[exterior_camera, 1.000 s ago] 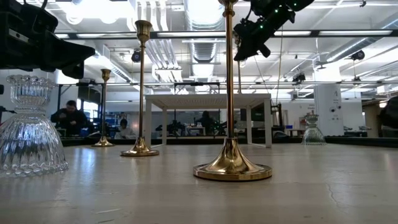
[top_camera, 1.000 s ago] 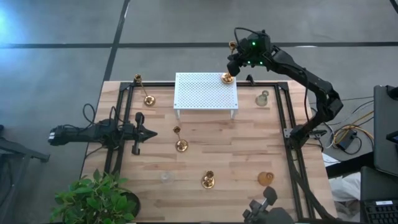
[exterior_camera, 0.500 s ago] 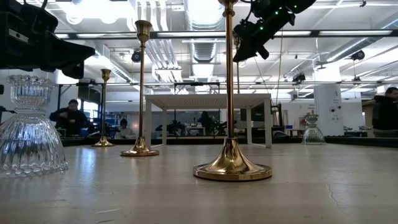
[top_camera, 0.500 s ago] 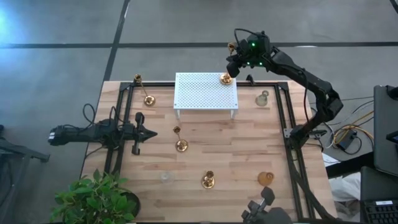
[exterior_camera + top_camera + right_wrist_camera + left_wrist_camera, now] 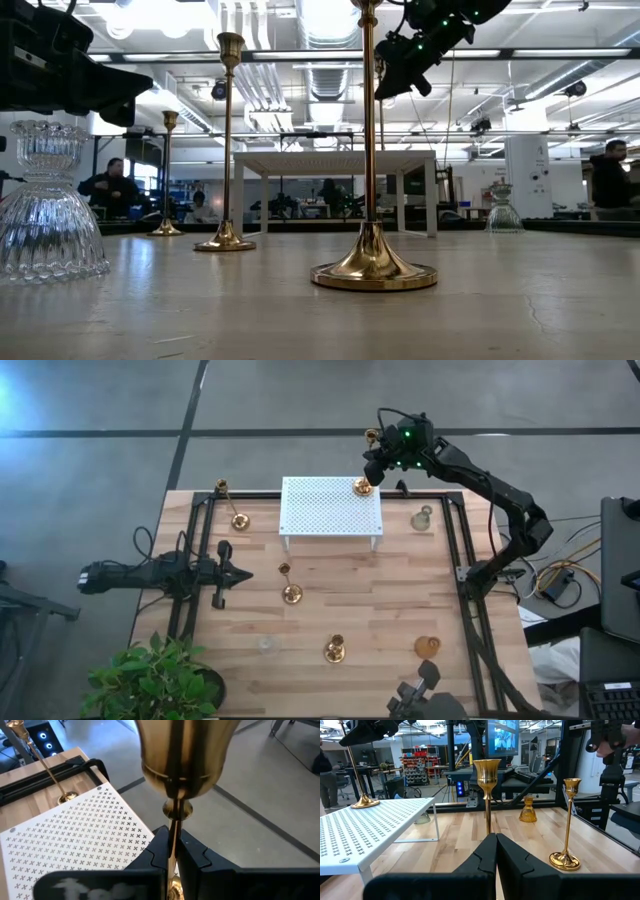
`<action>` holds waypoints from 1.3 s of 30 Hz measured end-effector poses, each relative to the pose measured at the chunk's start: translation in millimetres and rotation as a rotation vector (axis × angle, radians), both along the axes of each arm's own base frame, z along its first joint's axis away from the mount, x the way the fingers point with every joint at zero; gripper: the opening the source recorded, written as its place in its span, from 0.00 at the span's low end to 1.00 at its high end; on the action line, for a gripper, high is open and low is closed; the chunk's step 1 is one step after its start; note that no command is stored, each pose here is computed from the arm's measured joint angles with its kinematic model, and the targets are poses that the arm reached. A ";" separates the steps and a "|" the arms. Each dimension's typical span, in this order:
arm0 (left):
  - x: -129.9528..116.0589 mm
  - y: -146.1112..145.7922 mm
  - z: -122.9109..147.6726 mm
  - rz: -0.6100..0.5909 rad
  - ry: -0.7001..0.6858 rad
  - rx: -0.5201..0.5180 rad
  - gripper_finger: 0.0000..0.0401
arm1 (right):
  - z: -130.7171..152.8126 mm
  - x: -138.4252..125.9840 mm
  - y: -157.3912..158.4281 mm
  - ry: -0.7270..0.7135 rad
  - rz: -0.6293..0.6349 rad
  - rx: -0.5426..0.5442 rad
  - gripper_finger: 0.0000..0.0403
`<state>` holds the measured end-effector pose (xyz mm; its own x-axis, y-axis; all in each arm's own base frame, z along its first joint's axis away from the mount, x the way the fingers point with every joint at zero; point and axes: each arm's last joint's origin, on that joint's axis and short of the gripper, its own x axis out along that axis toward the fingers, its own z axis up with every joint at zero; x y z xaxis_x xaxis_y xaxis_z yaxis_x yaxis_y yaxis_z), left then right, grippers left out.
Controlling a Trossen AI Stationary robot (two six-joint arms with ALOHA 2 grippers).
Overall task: Pick & Place candle stick holders
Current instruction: Put the gold candle holder on the shelf, then put the glass candle holder on the shelf
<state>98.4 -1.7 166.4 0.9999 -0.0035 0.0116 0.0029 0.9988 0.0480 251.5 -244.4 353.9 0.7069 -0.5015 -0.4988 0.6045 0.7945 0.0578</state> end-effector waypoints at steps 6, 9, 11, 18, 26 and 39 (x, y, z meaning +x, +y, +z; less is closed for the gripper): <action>0.0 0.0 0.0 0.000 0.000 0.000 0.03 | -0.6 0.0 0.1 0.002 0.002 0.005 0.03; 0.0 0.0 0.0 0.000 0.000 0.000 0.03 | -0.9 0.1 0.4 -0.003 0.011 0.015 0.03; 0.0 0.0 0.0 0.000 0.000 0.000 0.03 | -1.0 0.1 0.5 -0.005 0.012 0.020 0.05; 0.0 0.0 0.0 0.000 0.000 0.000 0.03 | -7.9 0.4 0.6 0.020 0.010 0.062 0.14; 0.0 0.0 0.0 0.000 0.000 0.000 0.03 | -8.2 -0.7 1.3 0.032 0.003 0.064 0.24; 0.0 0.0 0.0 0.000 0.000 0.000 0.03 | -6.0 -1.1 1.5 0.029 0.007 0.051 0.47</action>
